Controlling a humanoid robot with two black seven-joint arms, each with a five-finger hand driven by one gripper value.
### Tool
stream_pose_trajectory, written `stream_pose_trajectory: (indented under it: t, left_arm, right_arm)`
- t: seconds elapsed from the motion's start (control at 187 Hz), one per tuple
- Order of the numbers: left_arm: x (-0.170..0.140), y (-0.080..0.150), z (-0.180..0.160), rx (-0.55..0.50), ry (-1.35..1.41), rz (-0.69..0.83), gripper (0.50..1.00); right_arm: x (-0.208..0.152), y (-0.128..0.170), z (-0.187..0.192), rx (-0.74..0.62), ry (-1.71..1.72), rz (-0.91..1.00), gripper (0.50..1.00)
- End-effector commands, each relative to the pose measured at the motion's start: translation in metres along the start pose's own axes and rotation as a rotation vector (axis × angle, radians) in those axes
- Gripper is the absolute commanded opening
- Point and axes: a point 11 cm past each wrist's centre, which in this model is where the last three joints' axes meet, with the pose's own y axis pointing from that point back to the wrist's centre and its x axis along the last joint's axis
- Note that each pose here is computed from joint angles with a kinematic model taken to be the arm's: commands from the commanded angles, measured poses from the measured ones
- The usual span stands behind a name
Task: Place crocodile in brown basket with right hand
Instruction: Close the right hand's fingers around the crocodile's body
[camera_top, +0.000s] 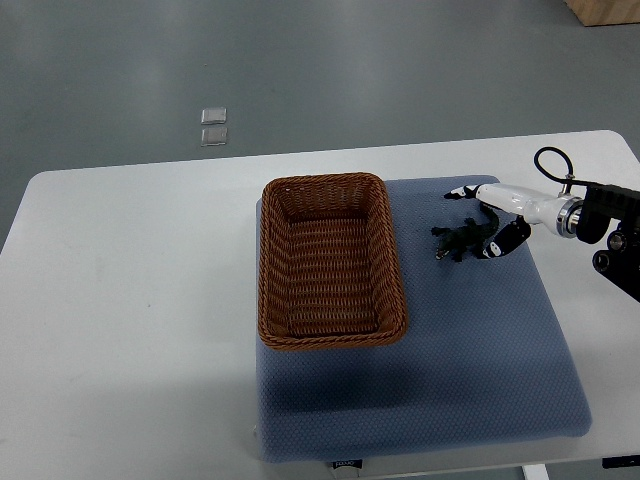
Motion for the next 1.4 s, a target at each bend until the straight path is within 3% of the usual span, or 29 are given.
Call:
stream_pose_trajectory:
  t: [0.0, 0.795, 0.976, 1.083, 1.088, 1.392]
  left_arm:
    - [-0.0001, 0.0, 0.0002, 0.0, 0.0, 0.0, 1.0]
    - [-0.0001, 0.0, 0.0002, 0.0, 0.0, 0.0, 1.0]
    - [-0.0001, 0.0, 0.0002, 0.0, 0.0, 0.0, 1.0]
    - [-0.0001, 0.0, 0.0002, 0.0, 0.0, 0.0, 1.0]
    - [-0.0001, 0.0, 0.0002, 0.0, 0.0, 0.0, 1.0]
    - [-0.0001, 0.0, 0.0002, 0.0, 0.0, 0.0, 1.0]
  right_arm:
    - [-0.0048, -0.0013, -0.0013, 0.002, 0.025, -0.001, 0.915]
    - [-0.0111, -0.003, 0.0004, -0.007, 0.103, 0.0, 0.795]
    - [-0.0119, -0.0029, 0.0008, -0.008, 0.106, 0.0, 0.727]
    - [-0.0127, -0.0028, 0.0012, -0.01, 0.105, -0.001, 0.721]
    - [-0.0125, -0.0028, 0.0011, -0.008, 0.106, 0.0, 0.701]
    - [-0.0096, -0.0011, 0.0035, -0.015, 0.113, 0.017, 0.635]
